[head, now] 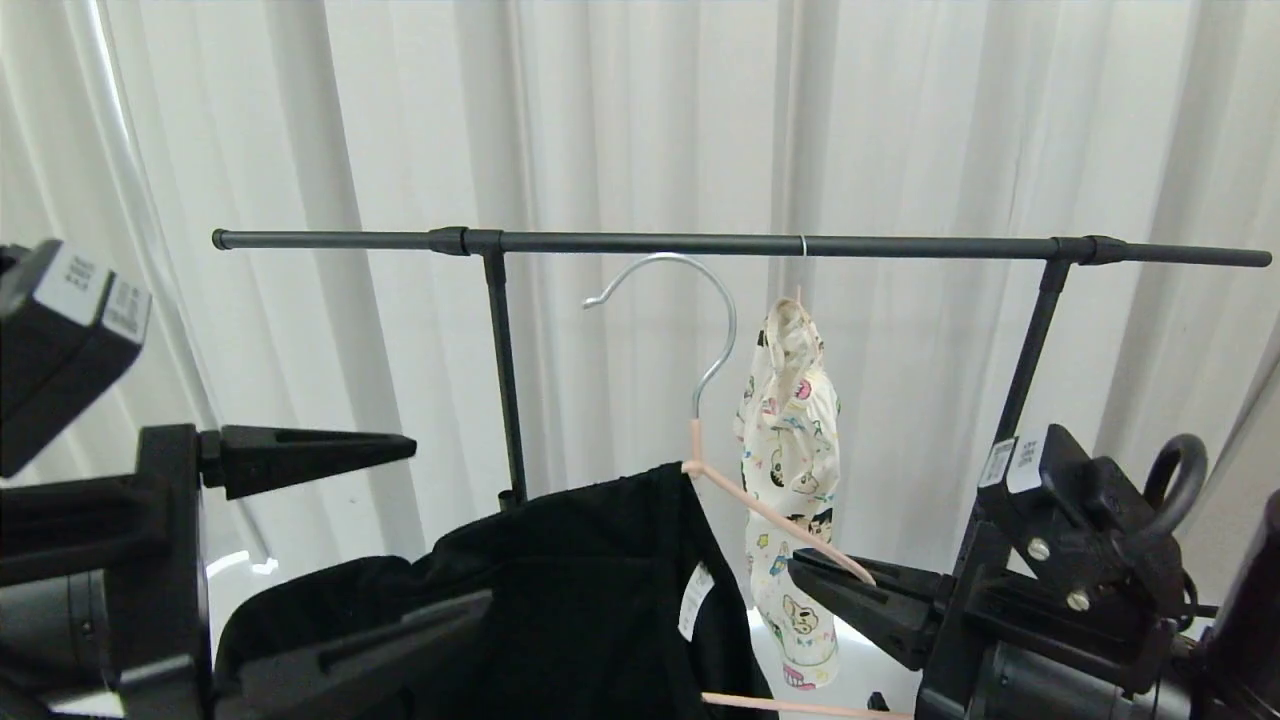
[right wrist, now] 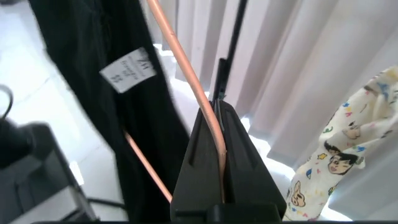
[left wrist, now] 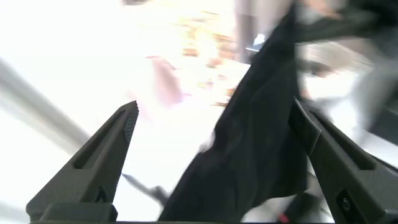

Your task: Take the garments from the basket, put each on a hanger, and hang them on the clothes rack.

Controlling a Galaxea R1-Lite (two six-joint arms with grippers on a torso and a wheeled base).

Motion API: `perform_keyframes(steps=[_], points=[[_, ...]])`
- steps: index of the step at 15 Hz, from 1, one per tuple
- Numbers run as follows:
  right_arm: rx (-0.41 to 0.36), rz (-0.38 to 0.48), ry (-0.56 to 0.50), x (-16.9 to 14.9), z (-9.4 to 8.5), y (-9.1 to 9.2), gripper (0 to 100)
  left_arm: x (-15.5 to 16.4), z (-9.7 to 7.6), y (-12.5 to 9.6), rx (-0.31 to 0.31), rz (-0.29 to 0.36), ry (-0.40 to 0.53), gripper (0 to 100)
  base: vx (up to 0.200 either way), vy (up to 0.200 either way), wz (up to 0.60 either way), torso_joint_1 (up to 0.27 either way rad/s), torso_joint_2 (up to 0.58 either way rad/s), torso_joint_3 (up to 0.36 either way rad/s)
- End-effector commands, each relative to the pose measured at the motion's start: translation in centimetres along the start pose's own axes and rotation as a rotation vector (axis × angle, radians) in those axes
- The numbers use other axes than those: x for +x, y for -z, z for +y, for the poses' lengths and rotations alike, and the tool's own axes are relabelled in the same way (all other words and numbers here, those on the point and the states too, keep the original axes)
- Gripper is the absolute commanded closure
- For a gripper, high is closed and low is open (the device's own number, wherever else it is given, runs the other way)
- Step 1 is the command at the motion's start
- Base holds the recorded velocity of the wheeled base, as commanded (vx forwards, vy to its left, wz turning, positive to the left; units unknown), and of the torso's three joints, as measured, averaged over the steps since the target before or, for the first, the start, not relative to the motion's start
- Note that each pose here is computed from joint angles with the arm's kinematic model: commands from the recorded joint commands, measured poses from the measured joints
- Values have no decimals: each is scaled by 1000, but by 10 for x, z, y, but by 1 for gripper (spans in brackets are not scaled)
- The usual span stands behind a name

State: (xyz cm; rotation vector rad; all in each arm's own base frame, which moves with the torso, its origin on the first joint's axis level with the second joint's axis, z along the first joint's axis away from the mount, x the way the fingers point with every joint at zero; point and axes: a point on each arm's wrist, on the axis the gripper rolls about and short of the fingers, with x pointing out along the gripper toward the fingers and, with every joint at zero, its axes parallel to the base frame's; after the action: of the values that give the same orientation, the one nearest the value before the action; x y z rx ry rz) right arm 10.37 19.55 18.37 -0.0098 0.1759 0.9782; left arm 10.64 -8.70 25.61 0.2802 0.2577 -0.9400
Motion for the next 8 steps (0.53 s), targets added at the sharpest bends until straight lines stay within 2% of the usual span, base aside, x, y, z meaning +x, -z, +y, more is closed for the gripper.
perform_keyframes(steps=[1,3,5,8], points=[[-13,-1,-22,-9,3,3,100,5,-8,9,6,25,86,0,0,0,0,0,0,0],[-15,-11,-26,-13,4,1,100,10,-16,20,16,64,145,0,0,0,0,0,0,0],[-22,-5,-30,-14,5,3,100,16,-16,26,9,96,151,0,0,0,0,0,0,0],[-45,5,-73,-18,13,7,100,30,-12,20,19,61,143,0,0,0,0,0,0,0]])
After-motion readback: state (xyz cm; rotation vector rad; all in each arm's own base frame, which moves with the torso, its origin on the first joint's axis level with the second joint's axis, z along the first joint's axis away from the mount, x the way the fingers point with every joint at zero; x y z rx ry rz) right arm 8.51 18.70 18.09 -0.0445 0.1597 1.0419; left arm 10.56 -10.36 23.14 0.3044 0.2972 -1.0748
